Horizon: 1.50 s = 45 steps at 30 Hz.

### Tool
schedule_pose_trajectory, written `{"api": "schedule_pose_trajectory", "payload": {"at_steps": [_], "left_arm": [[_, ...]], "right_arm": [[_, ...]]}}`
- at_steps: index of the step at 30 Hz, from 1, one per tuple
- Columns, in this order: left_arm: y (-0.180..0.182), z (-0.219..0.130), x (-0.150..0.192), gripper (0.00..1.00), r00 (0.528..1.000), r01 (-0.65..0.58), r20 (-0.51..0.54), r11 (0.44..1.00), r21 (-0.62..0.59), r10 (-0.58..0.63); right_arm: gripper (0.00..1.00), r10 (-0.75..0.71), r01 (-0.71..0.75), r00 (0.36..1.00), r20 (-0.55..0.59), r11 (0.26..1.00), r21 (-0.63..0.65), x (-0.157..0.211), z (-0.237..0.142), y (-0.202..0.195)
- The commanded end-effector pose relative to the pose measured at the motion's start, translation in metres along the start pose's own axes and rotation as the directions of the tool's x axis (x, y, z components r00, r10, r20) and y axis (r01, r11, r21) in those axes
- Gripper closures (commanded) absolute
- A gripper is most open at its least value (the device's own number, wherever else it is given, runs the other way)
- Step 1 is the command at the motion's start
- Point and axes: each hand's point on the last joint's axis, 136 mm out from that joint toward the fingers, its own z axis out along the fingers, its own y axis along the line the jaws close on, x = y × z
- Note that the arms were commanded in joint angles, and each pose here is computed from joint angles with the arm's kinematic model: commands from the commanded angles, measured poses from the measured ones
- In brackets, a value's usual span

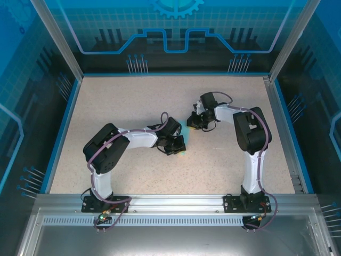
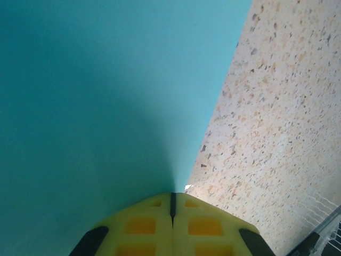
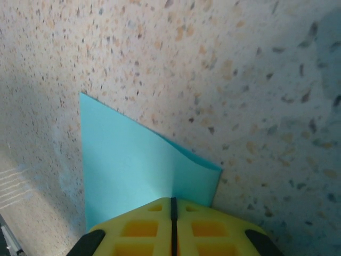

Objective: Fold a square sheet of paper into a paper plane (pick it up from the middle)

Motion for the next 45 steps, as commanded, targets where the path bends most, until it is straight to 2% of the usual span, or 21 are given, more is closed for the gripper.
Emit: {"api": "schedule_pose_trajectory", "payload": {"at_steps": [1,11,14,20,24,30,38,45], "left_arm": [[0.030,0.011,0.026,1.00,0.994,0.028,-0.101,0.995,-0.098,-0.038],[0.029,0.012,0.025,1.00,0.994,0.023,-0.100,0.995,-0.098,-0.033],[0.027,0.012,0.023,1.00,0.995,0.023,-0.096,0.995,-0.095,-0.032],[0.022,0.011,0.020,1.00,0.996,0.013,-0.089,0.996,-0.090,-0.021],[0.020,0.010,0.019,1.00,0.996,0.009,-0.088,0.996,-0.087,-0.017],[0.018,0.009,0.019,1.00,0.996,0.002,-0.091,0.997,-0.083,-0.009],[0.010,0.006,0.033,1.00,0.989,-0.042,-0.146,0.998,-0.047,0.034],[0.009,0.005,0.049,1.00,0.979,-0.082,-0.191,0.996,-0.035,0.074]], "right_arm": [[0.91,0.053,-0.061,0.994,0.097,0.995,0.077,-0.037,-0.001,-0.029],[0.91,-0.008,-0.007,0.983,0.181,0.997,0.082,-0.059,-0.029,-0.005],[0.91,-0.045,0.038,0.983,0.176,0.998,0.042,-0.046,-0.037,0.011],[0.91,-0.087,0.090,0.991,0.100,0.995,-0.034,0.007,-0.029,0.033],[0.91,-0.067,0.068,0.997,0.029,0.996,-0.050,0.031,-0.012,0.028],[0.90,-0.044,0.044,0.998,-0.046,0.999,-0.006,0.041,0.010,0.013],[0.91,0.000,0.007,0.996,-0.084,0.997,0.081,0.046,0.018,-0.006],[0.91,0.006,0.005,0.995,-0.102,0.994,0.110,0.050,0.022,-0.011]]}}
